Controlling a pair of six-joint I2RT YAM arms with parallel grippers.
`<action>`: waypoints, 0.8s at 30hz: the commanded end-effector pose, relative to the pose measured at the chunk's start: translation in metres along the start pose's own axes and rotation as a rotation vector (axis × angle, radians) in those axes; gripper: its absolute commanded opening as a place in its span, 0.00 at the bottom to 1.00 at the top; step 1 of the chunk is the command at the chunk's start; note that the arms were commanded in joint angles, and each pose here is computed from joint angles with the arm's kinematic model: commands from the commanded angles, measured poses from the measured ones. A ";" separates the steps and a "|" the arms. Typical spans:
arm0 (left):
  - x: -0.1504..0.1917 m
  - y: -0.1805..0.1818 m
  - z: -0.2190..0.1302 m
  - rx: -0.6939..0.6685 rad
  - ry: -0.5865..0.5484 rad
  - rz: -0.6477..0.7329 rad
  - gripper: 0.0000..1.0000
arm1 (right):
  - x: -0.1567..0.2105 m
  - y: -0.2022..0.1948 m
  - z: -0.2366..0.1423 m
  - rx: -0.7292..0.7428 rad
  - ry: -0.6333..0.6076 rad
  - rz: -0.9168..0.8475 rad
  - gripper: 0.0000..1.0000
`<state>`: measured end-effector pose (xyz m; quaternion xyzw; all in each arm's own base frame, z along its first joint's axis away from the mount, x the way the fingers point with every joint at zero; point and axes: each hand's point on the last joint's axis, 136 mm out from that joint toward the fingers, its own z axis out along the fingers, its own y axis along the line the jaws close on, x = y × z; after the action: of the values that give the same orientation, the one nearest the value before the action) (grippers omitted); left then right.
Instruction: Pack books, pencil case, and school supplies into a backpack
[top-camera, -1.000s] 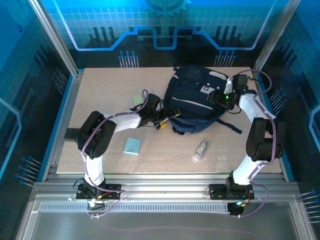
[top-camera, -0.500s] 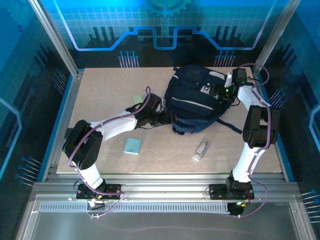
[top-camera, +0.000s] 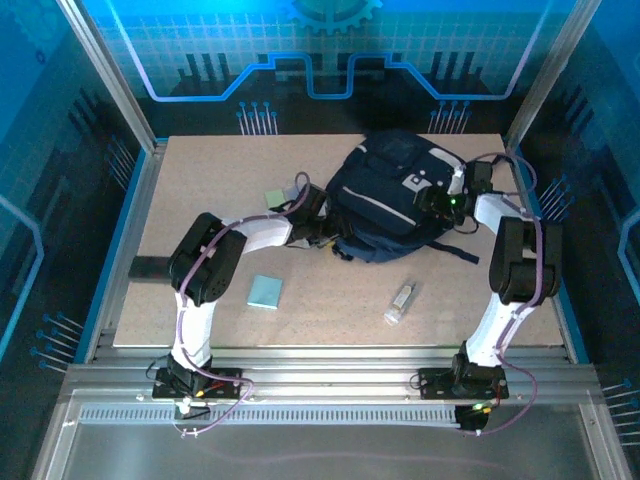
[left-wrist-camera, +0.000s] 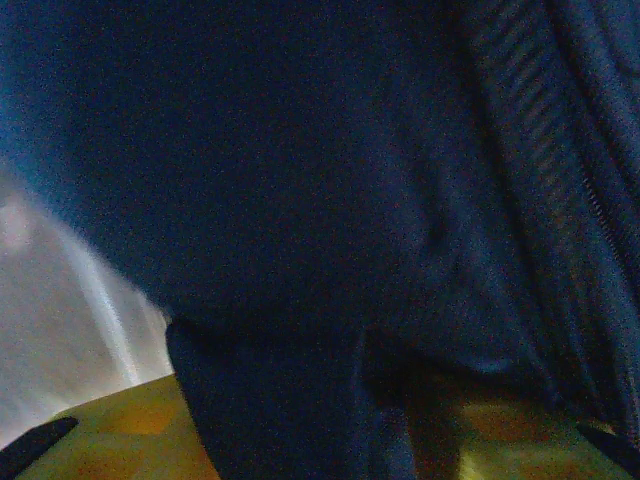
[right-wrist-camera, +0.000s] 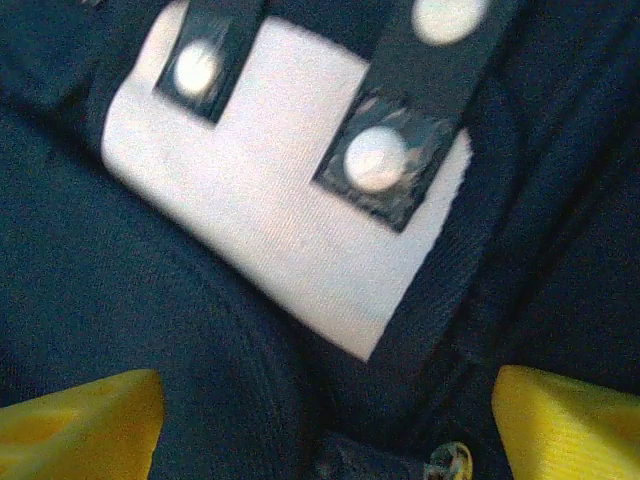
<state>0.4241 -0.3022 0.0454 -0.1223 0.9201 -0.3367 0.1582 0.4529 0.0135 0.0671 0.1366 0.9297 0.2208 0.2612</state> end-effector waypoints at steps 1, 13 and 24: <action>-0.054 -0.036 -0.007 0.078 -0.110 0.037 0.47 | 0.055 0.000 -0.005 -0.048 0.117 0.107 0.86; -0.064 -0.034 0.016 0.078 -0.067 0.004 0.57 | 0.047 0.027 -0.002 -0.199 0.101 0.088 0.84; -0.088 -0.044 0.023 0.100 -0.078 -0.007 0.58 | 0.082 0.098 -0.022 -0.327 0.179 -0.152 0.80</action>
<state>0.5158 -0.2970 0.0655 -0.1547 0.9016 -0.3456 0.2092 0.4136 0.0792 0.0842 0.0707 0.9167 0.3056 0.2475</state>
